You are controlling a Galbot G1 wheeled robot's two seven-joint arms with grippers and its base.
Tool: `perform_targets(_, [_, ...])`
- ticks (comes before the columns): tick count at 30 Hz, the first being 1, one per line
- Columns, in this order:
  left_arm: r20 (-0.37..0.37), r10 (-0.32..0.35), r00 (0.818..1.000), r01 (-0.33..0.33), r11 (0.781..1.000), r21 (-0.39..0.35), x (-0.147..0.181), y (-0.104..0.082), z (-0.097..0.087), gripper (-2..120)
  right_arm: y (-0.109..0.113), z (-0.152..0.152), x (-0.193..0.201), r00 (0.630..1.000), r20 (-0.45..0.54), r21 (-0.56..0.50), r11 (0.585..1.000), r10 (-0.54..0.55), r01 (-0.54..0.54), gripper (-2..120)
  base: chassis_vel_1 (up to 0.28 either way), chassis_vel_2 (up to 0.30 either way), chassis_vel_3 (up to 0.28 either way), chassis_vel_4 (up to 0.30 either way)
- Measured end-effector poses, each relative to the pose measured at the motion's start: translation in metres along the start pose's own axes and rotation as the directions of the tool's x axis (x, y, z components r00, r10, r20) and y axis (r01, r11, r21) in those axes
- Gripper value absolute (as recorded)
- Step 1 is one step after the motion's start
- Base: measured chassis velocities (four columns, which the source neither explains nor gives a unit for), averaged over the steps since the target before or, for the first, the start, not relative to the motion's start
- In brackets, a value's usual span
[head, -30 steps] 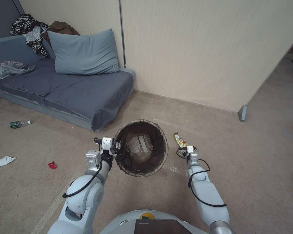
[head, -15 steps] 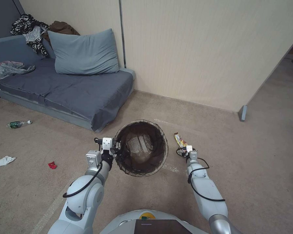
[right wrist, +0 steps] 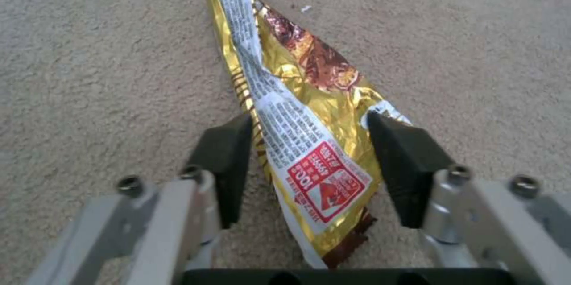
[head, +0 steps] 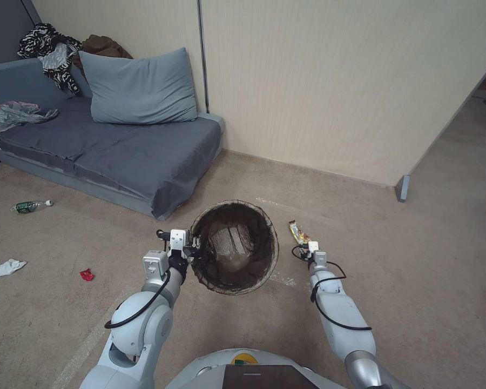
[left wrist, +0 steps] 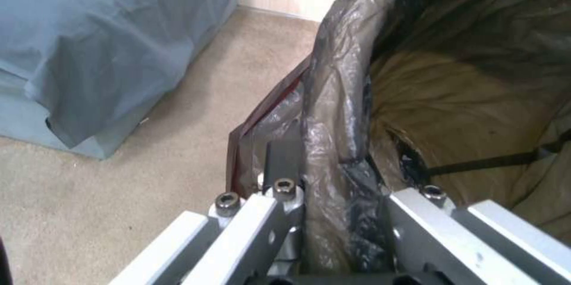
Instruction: Pick up the trash bin, then pick up the garbage from the floor and place it into the trash bin.
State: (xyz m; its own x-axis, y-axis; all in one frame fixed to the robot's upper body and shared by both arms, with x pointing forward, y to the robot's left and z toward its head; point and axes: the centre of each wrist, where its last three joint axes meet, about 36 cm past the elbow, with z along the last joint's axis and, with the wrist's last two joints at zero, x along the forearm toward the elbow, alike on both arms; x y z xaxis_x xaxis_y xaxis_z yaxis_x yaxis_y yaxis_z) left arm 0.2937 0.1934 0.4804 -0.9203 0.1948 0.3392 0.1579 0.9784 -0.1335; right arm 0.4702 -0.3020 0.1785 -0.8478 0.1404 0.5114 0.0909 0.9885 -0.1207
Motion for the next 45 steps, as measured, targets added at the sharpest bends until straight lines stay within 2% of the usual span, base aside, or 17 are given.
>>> perform_targets(5, [0.000,0.001,1.000,-0.001,1.000,0.000,0.0004,-0.0003,0.0000,0,-0.0014,0.0032,-0.0008,1.000,0.005,-0.001,1.000,0.003,-0.003,25,0.000,0.000,0.000,0.000])
perform_targets(10, [0.001,0.001,1.000,-0.001,1.000,0.000,0.0007,-0.0002,-0.0004,0,-0.0030,0.0055,-0.0011,1.000,0.008,0.003,1.000,0.006,-0.006,13,0.000,0.000,0.000,0.000])
perform_targets(12, [0.003,0.001,1.000,-0.001,1.000,-0.001,0.0013,-0.0001,-0.0011,0,-0.0040,0.0064,-0.0014,1.000,0.012,0.003,1.000,0.007,-0.007,0,0.000,0.000,0.000,0.000])
perform_targets(28, [0.010,0.003,1.000,-0.003,1.000,-0.004,0.0022,0.0004,-0.0034,0,-0.0039,0.0043,-0.0071,0.999,0.027,0.005,1.000,0.018,-0.018,-2,0.000,0.000,0.000,0.000])
perform_targets(30, [0.010,0.004,1.000,-0.004,1.000,-0.003,0.0022,0.0002,-0.0034,0,-0.0039,0.0023,-0.0081,0.999,0.030,0.005,1.000,0.022,-0.022,9,0.000,0.000,0.000,0.000])
perform_targets(32, [0.009,0.004,1.000,-0.004,1.000,-0.003,0.0022,0.0001,-0.0034,0,-0.0039,0.0020,-0.0083,0.999,0.030,0.005,1.000,0.022,-0.022,11,0.000,0.000,0.000,0.000])
perform_targets(34, [0.009,0.003,1.000,-0.003,1.000,-0.003,0.0023,0.0002,-0.0033,0,-0.0040,0.0015,-0.0084,0.999,0.030,0.007,1.000,0.023,-0.023,24,0.000,0.000,0.000,0.000])
perform_targets(35, [0.009,0.003,1.000,-0.003,1.000,-0.003,0.0023,0.0002,-0.0033,0,-0.0040,0.0015,-0.0084,0.999,0.030,0.007,1.000,0.023,-0.023,24,0.000,0.000,0.000,0.000])
perform_targets(39, [0.009,0.004,1.000,-0.004,1.000,-0.003,0.0024,-0.0003,-0.0035,0,-0.0033,-0.0011,-0.0079,0.999,0.036,0.013,1.000,0.022,-0.022,44,0.000,0.000,0.000,0.000])
perform_targets(40, [0.009,0.004,1.000,-0.004,1.000,-0.003,0.0024,-0.0003,-0.0035,0,-0.0033,-0.0011,-0.0079,0.999,0.036,0.013,1.000,0.022,-0.022,44,0.000,0.000,0.000,0.000])
perform_targets(43, [0.008,0.005,1.000,-0.005,1.000,-0.003,0.0025,-0.0005,-0.0033,0,-0.0027,-0.0015,-0.0079,0.999,0.037,0.017,1.000,0.021,-0.021,58,0.000,0.000,0.000,0.000])
perform_targets(45, [0.008,0.005,1.000,-0.005,1.000,-0.003,0.0025,-0.0006,-0.0033,0,-0.0026,-0.0015,-0.0079,0.999,0.037,0.018,1.000,0.021,-0.021,58,0.000,0.000,0.000,0.000])
